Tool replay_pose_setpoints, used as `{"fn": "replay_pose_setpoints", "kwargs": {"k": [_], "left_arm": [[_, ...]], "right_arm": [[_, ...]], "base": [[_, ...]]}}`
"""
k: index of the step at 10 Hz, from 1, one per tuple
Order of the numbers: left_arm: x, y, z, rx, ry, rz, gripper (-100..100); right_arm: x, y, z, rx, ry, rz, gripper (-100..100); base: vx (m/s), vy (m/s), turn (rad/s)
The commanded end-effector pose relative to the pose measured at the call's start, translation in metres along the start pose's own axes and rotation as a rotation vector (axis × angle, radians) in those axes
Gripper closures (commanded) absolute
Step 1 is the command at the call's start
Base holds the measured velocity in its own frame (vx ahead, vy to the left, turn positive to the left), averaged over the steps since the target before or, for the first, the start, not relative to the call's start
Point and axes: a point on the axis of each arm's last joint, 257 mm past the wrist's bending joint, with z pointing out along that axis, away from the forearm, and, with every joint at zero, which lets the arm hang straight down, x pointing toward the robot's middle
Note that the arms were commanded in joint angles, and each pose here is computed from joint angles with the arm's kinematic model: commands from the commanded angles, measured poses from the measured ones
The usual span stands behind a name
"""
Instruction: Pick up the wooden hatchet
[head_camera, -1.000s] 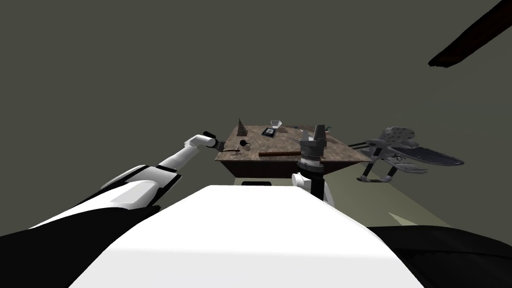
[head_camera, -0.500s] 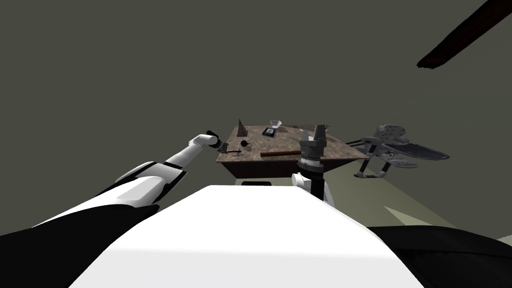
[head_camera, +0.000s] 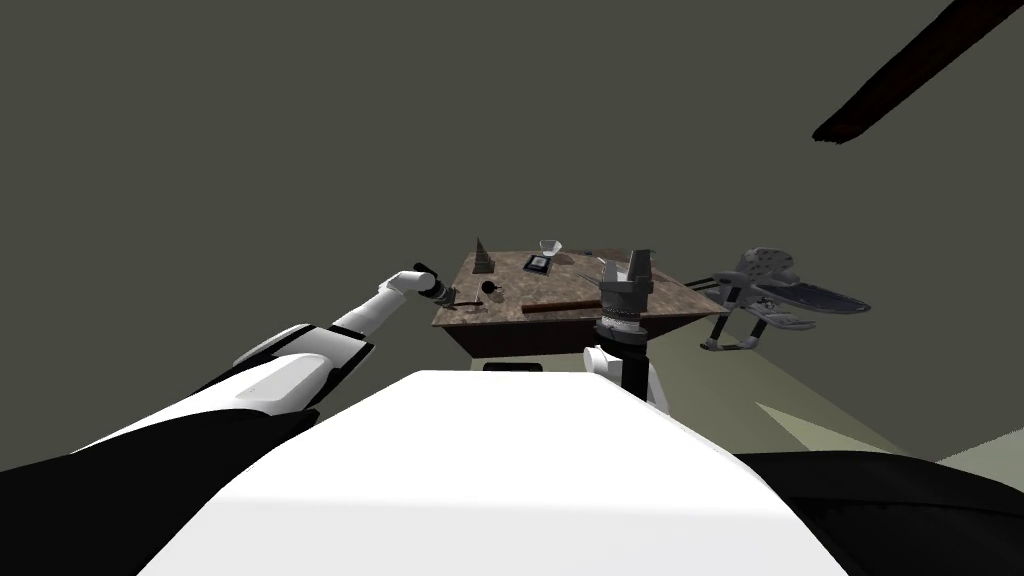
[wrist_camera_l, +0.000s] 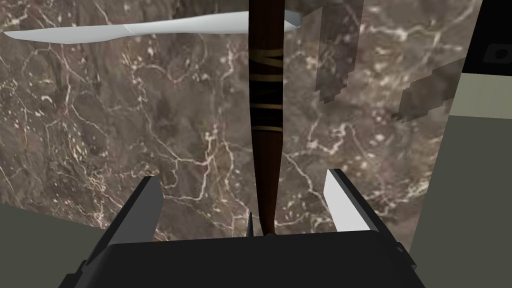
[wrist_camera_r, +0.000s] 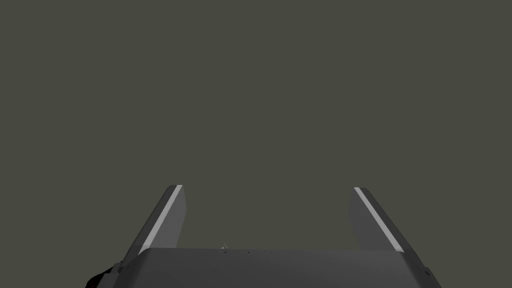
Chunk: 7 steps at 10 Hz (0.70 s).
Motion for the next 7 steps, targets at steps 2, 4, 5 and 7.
{"fn": "replay_pose_setpoints", "kwargs": {"k": [2, 4, 5, 7], "left_arm": [[-0.026, 0.013, -0.001, 0.009, -0.014, -0.043, -100], [-0.040, 0.020, -0.001, 0.013, -0.023, -0.065, -100], [-0.047, 0.024, -0.002, 0.015, -0.028, -0.075, -100], [-0.061, 0.031, -0.003, 0.019, -0.038, -0.095, -100]], "right_arm": [[0.000, 0.000, 0.000, 0.000, 0.000, 0.000, 0], [0.000, 0.000, 0.000, 0.000, 0.000, 0.000, 0], [0.000, 0.000, 0.000, 0.000, 0.000, 0.000, 0], [0.000, 0.000, 0.000, 0.000, 0.000, 0.000, 0]], "base": [[0.002, -0.020, -0.207], [0.003, -0.019, -0.128], [0.004, -0.015, -0.105], [0.004, -0.015, -0.119]]}}
